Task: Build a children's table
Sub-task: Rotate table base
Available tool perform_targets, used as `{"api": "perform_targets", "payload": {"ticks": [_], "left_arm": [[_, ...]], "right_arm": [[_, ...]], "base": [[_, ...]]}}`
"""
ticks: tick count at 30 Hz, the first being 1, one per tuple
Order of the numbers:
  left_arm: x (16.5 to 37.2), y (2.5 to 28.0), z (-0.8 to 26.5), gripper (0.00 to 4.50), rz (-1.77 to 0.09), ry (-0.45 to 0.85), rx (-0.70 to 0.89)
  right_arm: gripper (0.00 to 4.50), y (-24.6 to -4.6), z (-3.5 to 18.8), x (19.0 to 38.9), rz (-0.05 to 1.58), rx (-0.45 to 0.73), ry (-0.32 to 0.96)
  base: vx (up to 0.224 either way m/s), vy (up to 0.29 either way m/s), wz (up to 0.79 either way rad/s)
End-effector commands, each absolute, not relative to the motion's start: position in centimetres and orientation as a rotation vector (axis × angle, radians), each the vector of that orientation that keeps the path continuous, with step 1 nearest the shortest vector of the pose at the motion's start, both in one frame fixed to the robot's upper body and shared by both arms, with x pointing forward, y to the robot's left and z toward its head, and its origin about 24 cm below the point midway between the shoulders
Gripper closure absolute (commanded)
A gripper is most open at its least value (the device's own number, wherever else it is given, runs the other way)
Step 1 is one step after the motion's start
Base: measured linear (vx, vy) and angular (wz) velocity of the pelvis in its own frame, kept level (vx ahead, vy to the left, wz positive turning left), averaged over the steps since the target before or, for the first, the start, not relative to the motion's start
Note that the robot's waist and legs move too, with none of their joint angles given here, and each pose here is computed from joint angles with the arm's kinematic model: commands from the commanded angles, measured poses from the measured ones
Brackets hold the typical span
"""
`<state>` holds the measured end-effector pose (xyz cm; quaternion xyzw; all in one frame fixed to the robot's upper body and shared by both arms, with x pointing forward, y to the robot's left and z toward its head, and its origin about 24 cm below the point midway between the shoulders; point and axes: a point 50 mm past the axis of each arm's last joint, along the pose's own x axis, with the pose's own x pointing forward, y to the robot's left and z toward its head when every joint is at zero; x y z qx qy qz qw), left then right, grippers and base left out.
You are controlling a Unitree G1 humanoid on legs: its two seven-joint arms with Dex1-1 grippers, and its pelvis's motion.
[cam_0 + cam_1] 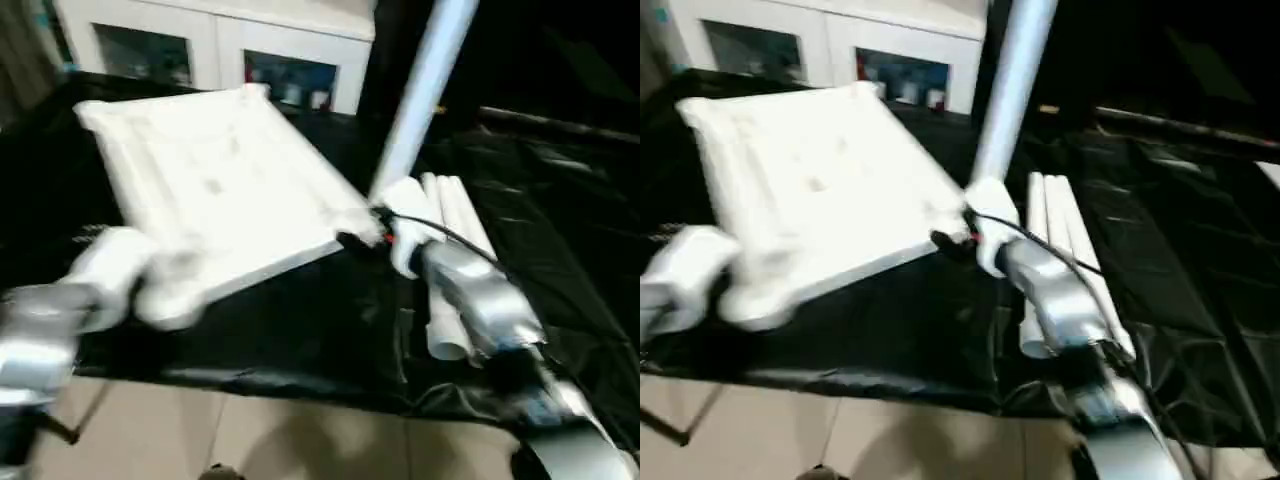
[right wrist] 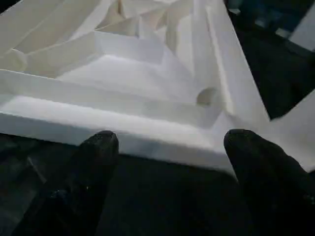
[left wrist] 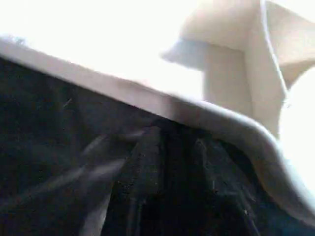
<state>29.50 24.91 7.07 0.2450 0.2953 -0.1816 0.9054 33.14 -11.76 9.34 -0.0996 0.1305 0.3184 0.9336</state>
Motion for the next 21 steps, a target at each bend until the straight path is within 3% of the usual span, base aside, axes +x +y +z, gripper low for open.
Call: {"api": "perform_targets", "payload": {"ticks": [1, 11, 16, 19, 21], "left_arm": [[30.3, 23.1, 6.8, 3.58, -0.429, 0.571, 0.521], [34.4, 16.7, 6.1, 3.58, -0.524, 0.436, 0.607], [35.4, 16.9, 7.0, 3.58, -0.505, 0.404, 0.646], [34.8, 18.1, 8.0, 3.58, -0.547, 0.38, 0.627], [34.4, 18.6, 8.6, 3.51, -0.586, 0.369, 0.612]], "right_arm": [[0.66, -12.5, 9.9, 32.7, 0.618, -0.204, 0.292], [0.66, -14.2, 10.7, 31.1, 0.501, -0.183, 0.359], [0.66, -14.9, 11.3, 30.9, 0.439, -0.202, 0.364], [0.66, -16.1, 11.5, 31.3, 0.325, -0.146, 0.416], [0.4, -16.6, 11.6, 31.5, 0.281, -0.103, 0.447]], "base": [[0.0, 0.0, 0.0], [0.0, 0.0, 0.0], [0.0, 0.0, 0.0], [0.0, 0.0, 0.0], [0.0, 0.0, 0.0]]}}
